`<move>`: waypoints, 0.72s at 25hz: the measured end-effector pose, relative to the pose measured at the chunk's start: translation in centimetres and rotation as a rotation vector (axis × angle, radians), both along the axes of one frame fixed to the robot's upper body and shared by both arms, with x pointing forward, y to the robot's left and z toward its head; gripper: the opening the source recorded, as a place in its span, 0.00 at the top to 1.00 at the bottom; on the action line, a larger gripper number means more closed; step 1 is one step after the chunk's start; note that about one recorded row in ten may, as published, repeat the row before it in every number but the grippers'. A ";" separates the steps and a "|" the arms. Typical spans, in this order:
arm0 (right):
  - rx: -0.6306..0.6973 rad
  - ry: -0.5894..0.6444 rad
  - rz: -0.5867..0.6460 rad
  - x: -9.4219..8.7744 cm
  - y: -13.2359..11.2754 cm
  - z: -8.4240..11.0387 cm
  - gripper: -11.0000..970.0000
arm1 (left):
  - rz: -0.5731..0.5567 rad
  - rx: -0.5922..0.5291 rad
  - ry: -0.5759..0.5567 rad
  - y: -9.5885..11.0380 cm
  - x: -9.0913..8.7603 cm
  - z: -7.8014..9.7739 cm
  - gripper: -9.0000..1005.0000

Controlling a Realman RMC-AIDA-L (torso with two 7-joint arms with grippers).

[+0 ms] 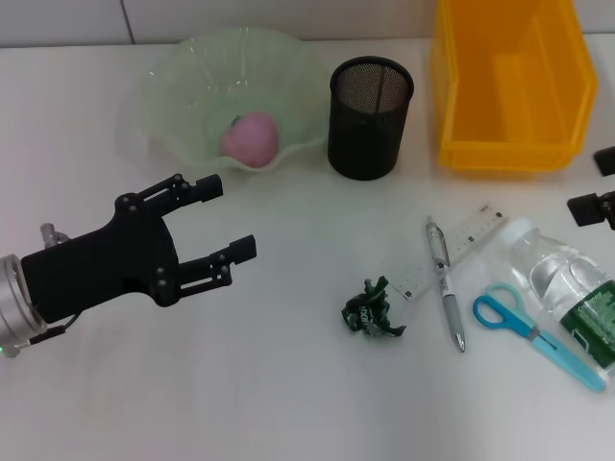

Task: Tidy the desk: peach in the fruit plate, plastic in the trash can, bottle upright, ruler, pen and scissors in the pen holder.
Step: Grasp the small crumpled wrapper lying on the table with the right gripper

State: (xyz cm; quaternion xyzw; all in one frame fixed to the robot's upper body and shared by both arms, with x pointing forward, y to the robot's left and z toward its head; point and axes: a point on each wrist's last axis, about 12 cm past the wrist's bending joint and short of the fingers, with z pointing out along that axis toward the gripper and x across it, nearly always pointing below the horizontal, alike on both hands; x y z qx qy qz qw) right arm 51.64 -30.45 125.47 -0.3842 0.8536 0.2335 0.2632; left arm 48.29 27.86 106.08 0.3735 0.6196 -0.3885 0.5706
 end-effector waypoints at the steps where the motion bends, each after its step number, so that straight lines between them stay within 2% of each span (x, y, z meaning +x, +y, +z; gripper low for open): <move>1: -0.082 0.008 -0.004 0.1 1.0 0.7 0.14 | 0.000 0.000 0.000 0.0 0.0 0.0 0.19; 4: -0.281 -0.036 0.098 0.0 5.1 2.0 0.14 | 0.012 0.008 0.012 0.0 0.0 -0.2 0.20; 8: -0.400 -0.115 0.247 0.3 9.5 1.0 0.14 | 0.006 0.022 0.029 -0.1 0.0 -0.4 0.20; 10: -0.404 -0.161 0.319 0.7 11.5 -0.8 0.14 | 0.001 0.028 0.031 0.1 0.0 -0.4 0.20; 12: -0.394 -0.166 0.337 0.8 11.9 -1.4 0.14 | 0.001 0.030 0.033 0.3 -0.1 -0.4 0.20; 14: -0.367 -0.158 0.398 0.8 12.8 -2.9 0.14 | 0.002 0.034 0.048 0.8 -0.1 -0.4 0.20; 15: -0.337 -0.147 0.482 0.6 13.4 -4.4 0.14 | 0.002 0.035 0.052 0.9 -0.2 -0.4 0.20; 16: -0.337 -0.147 0.482 0.6 13.4 -4.4 0.14 | 0.000 0.037 0.056 1.0 -0.2 -0.4 0.20; 18: -0.313 -0.118 0.572 0.5 14.0 -6.4 0.14 | -0.006 0.043 0.070 1.1 -0.2 -0.4 0.20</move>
